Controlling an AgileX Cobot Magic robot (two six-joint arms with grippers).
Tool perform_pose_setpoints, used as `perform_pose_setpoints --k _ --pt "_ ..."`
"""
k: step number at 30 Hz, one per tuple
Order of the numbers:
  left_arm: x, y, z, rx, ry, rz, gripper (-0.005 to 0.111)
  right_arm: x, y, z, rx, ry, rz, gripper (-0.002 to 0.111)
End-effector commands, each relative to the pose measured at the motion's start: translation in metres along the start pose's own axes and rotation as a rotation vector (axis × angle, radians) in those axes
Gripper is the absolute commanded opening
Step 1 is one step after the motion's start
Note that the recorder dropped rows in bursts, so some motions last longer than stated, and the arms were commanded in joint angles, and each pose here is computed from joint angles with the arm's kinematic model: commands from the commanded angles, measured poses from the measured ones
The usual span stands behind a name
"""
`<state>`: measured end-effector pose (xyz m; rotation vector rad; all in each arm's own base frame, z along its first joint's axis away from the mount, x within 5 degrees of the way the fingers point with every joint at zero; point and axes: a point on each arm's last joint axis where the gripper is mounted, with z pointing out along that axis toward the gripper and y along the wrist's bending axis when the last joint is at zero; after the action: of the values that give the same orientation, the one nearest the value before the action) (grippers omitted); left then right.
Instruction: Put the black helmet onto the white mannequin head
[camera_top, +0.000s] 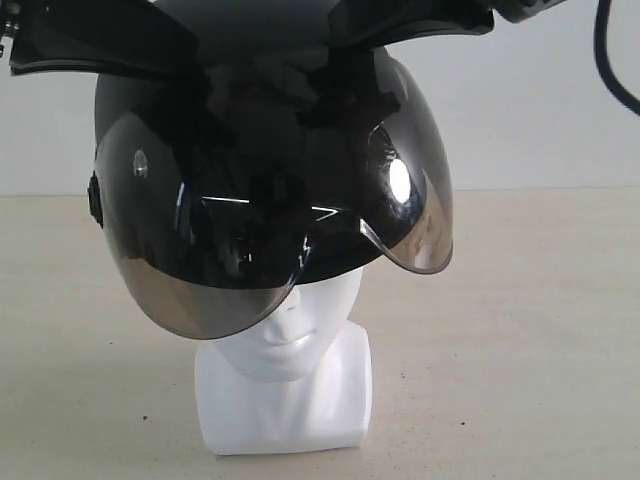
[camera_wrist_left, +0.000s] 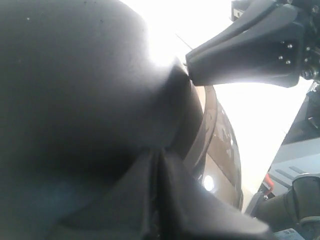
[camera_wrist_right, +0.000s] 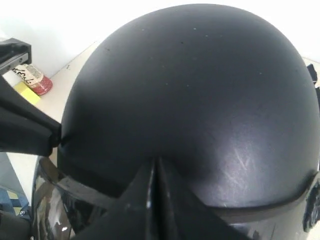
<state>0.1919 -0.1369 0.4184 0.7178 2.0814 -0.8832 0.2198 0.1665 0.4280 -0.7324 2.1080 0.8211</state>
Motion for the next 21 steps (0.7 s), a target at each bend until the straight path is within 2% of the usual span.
perform_pose_setpoints --k 1,6,21 --pt "0.002 0.006 0.006 -0.044 0.026 0.02 0.005 0.023 -0.014 0.015 0.052 0.144 -0.01 0.0" --pt "0.001 0.008 0.007 -0.06 0.011 0.02 0.005 0.039 -0.02 0.024 0.06 0.187 0.027 0.0" --pt "-0.002 0.01 0.006 -0.085 -0.02 -0.002 0.005 0.048 -0.014 0.018 0.03 0.215 0.069 0.0"
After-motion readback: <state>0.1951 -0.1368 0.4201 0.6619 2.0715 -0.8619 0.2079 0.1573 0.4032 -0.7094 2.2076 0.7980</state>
